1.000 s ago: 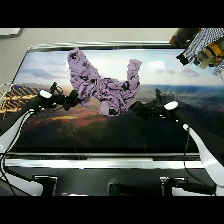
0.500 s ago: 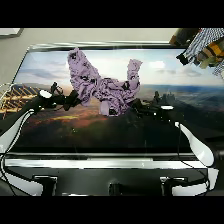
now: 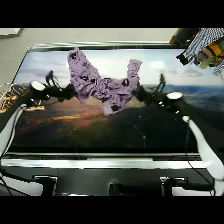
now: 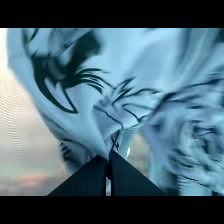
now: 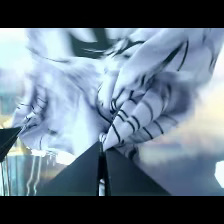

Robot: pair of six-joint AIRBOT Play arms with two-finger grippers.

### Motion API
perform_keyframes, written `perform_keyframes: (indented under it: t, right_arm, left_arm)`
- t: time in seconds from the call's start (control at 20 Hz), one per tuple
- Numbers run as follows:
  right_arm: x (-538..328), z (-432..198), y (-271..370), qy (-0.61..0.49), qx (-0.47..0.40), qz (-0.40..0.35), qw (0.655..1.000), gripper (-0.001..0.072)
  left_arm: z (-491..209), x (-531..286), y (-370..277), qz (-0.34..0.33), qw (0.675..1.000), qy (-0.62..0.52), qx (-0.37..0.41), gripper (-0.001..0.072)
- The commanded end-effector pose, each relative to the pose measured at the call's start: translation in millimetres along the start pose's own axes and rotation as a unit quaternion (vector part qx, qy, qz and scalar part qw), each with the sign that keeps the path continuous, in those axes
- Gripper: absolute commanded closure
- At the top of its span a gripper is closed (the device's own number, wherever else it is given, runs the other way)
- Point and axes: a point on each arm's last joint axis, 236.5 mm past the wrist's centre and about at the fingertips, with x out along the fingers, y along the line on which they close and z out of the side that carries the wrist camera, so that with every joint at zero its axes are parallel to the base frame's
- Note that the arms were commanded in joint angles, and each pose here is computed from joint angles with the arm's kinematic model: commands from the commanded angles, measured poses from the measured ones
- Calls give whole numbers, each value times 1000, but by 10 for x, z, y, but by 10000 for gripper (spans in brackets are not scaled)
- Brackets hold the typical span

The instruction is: Fold the clothes and pants, and hang the long-sleeved shirts on hangers.

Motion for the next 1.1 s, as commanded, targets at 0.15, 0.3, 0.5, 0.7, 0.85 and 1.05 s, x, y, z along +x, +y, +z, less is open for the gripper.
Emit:
perform_keyframes:
  t: [0.15,0.3,0.5,0.7,0.85,1.05]
  right_arm:
    - [-1919,915,1575,-156,-204,-3,967,674]
    - [-2944,843,2227,-234,-299,-45,924,674]
    - [-4228,385,2807,-358,-343,-72,865,674]
    - [-4950,-151,3000,-428,-328,-55,841,673]
    - [-4823,-148,2881,-405,-264,-44,874,673]
    - [-3727,47,2190,-217,-151,-100,959,673]
  left_arm:
    - [867,-2149,-1162,54,957,-197,206,685]
    - [818,-3598,-1740,56,908,-344,232,685]
    - [192,-4971,-2060,39,856,-463,229,684]
    - [-391,-5692,-2240,9,817,-522,244,684]
    - [-353,-5600,-2206,2,830,-512,223,684]
    - [233,-4379,-1880,25,898,-397,188,683]
